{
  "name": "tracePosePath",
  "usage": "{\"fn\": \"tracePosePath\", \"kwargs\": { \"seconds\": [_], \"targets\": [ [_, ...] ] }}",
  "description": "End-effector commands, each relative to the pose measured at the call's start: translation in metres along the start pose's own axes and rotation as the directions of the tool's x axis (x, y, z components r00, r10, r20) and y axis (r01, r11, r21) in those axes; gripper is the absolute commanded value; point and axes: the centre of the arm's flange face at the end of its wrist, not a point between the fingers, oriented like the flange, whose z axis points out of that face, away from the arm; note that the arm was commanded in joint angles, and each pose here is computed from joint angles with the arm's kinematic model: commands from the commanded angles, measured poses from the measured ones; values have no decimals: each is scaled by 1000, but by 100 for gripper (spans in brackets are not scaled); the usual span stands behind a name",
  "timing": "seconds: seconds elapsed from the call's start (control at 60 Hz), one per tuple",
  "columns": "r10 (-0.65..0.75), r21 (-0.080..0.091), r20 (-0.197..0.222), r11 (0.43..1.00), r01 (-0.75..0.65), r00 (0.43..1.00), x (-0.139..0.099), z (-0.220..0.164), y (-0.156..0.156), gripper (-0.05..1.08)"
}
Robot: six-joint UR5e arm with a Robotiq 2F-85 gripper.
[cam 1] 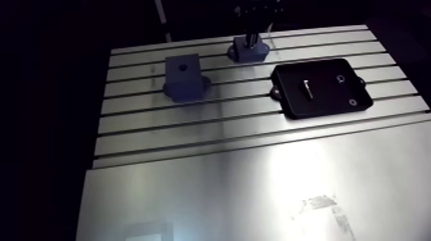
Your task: Pick up the bearing and press it into the housing until flush.
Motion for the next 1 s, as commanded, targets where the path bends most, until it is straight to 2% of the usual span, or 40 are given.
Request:
{"fn": "tracePosePath", "kwargs": {
  "seconds": [0.017,1.0],
  "targets": [
    [0,0,1,1000,0,1000,0,1,0,108],
    [-4,-1,1,1000,4,1000,0,1,1,108]
  ]
}}
